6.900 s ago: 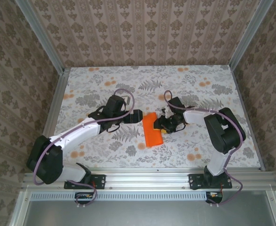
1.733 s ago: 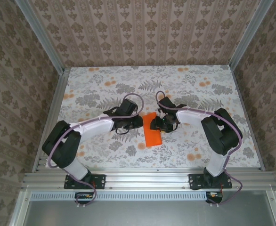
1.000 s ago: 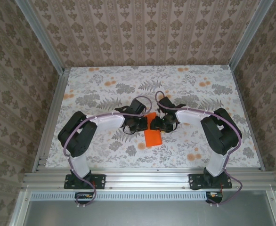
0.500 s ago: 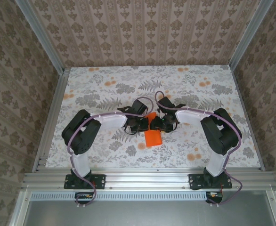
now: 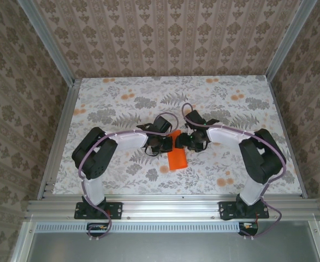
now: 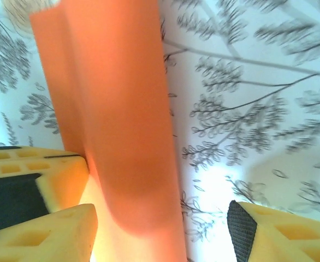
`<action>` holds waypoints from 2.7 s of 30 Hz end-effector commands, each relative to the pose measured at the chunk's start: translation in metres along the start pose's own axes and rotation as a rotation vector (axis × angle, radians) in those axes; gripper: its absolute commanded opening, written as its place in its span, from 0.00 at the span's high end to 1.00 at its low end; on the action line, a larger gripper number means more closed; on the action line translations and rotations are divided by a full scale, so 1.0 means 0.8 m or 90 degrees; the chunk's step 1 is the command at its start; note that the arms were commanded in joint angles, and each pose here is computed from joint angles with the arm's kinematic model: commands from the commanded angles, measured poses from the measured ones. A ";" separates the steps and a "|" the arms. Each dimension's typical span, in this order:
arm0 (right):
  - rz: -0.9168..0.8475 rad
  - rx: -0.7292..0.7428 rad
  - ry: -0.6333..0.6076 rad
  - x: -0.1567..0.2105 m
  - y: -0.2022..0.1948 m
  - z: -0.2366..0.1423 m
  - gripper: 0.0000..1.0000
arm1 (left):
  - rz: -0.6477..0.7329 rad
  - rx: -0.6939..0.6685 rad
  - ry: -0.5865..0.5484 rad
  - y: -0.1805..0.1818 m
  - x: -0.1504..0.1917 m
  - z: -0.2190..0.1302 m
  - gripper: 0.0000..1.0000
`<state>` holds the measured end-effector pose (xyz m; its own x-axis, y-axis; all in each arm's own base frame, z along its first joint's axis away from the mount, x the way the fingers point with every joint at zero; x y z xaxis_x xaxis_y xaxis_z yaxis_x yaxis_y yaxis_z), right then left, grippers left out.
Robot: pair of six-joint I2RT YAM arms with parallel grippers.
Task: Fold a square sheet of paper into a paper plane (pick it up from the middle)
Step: Hold the square sheet of paper at the center of the table, then fold the square sheet of paper in half at the center of the table.
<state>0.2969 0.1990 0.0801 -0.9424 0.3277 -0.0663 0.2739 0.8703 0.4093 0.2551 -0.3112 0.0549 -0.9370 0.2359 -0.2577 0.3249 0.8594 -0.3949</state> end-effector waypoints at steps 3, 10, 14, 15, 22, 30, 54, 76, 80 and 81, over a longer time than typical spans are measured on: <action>-0.019 -0.048 -0.020 0.000 0.009 -0.036 0.47 | -0.004 -0.054 0.053 0.018 0.024 0.009 1.00; 0.002 -0.175 0.055 0.010 0.042 -0.013 0.79 | -0.002 -0.051 0.053 0.016 0.023 0.011 1.00; 0.013 -0.144 0.066 0.007 0.029 0.010 0.81 | -0.001 -0.051 0.055 0.016 0.024 0.012 1.00; 0.016 -0.138 0.070 0.007 0.026 0.016 0.82 | -0.001 -0.052 0.056 0.017 0.024 0.012 1.00; 0.033 -0.105 0.086 0.008 -0.003 0.038 0.81 | 0.000 -0.056 0.058 0.017 0.025 0.012 1.00; 0.057 -0.084 0.104 0.017 -0.033 0.058 0.81 | 0.000 -0.059 0.065 0.019 0.026 0.016 1.00; 0.085 -0.162 0.157 0.057 -0.045 0.044 0.79 | 0.006 -0.066 0.070 0.018 0.027 0.014 1.00; 0.096 -0.216 0.175 0.088 -0.038 0.038 0.79 | 0.019 -0.065 0.073 0.016 0.026 0.013 1.00; 0.109 -0.163 0.176 0.094 -0.059 0.052 0.80 | 0.021 -0.068 0.075 0.017 0.027 0.013 1.00; 0.107 -0.162 0.176 0.095 -0.059 0.051 0.80 | 0.023 -0.067 0.074 0.016 0.026 0.012 1.00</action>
<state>0.2335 0.2045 0.0433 -0.9321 0.2898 0.2172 0.3573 0.6382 0.6819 0.2548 -0.3126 0.0557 -0.9311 0.2671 -0.2485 0.3454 0.8645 -0.3651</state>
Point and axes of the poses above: each hand's point on the last joint's axis, 136 mm out from that joint toward the fingers, its own z axis out along the fingers, its own y axis along the line the jaws close on, x = y × z, the point moved 4 cm from there along -z, back along the fingers, and after that the axes turned 14 degrees about z, right-handed, at the moved point
